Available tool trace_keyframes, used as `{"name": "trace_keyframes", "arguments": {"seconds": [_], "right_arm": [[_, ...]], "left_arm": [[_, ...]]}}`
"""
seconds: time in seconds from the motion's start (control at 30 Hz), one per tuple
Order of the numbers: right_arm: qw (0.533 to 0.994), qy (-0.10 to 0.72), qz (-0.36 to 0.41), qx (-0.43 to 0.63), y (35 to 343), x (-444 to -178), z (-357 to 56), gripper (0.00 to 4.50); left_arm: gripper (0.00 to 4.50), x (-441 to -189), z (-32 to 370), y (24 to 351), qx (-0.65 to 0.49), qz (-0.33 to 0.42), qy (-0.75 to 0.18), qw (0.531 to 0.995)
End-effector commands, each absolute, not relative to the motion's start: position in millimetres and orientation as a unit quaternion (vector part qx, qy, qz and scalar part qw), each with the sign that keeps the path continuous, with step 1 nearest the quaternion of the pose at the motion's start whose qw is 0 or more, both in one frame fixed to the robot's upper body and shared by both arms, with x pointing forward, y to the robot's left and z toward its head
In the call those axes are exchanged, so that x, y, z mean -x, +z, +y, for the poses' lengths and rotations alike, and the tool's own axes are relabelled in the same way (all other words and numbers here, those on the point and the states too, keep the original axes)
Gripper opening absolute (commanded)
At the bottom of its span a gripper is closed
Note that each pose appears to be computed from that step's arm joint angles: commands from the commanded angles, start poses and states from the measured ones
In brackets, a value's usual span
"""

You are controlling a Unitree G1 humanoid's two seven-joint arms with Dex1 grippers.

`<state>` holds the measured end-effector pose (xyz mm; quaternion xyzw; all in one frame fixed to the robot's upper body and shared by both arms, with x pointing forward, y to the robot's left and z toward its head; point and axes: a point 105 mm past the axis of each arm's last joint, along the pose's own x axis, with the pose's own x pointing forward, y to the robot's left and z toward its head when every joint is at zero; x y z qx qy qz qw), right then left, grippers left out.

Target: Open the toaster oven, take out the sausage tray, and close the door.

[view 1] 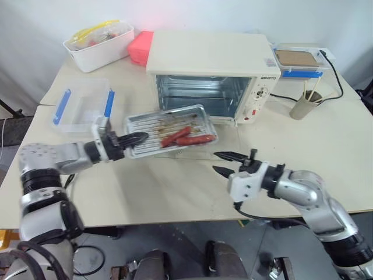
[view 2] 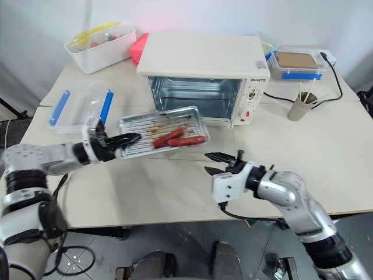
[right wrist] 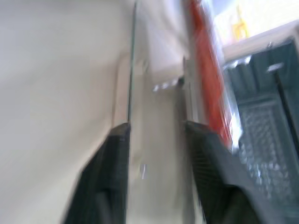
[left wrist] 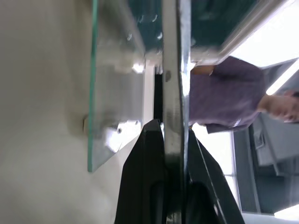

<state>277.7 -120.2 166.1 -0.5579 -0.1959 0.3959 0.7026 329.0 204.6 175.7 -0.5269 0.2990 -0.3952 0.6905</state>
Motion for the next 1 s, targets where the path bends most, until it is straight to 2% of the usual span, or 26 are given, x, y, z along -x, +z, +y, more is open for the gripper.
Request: {"name": "trace_keyframes", "arguments": {"seconds": [0.03,0.17,0.27,0.43,0.67,0.8,1.0], "right_arm": [[0.726,0.354,-0.203,0.554,181,-280,-156,1.95],[0.761,0.328,-0.165,0.535,172,-287,-199,1.03],[0.803,0.336,-0.133,0.474,158,-292,-221,0.07],[0.854,0.378,-0.093,0.346,136,-303,-228,0.03],[0.869,0.437,-0.047,0.228,112,-319,-209,0.03],[0.861,0.462,-0.065,0.202,114,-332,-184,0.03],[0.866,0.454,-0.127,0.166,147,-337,-175,0.03]], "left_arm": [[0.0,-310,220,177,0.543,0.284,-0.406,0.678],[0.0,-290,239,172,0.559,0.266,-0.394,0.68],[0.0,-274,258,164,0.578,0.242,-0.366,0.688],[0.0,-260,277,158,0.606,0.163,-0.319,0.71],[0.0,-247,288,149,0.629,0.063,-0.238,0.737],[0.0,-237,295,144,0.648,-0.009,-0.175,0.741],[0.0,-232,282,139,0.648,-0.006,-0.164,0.744]]}}
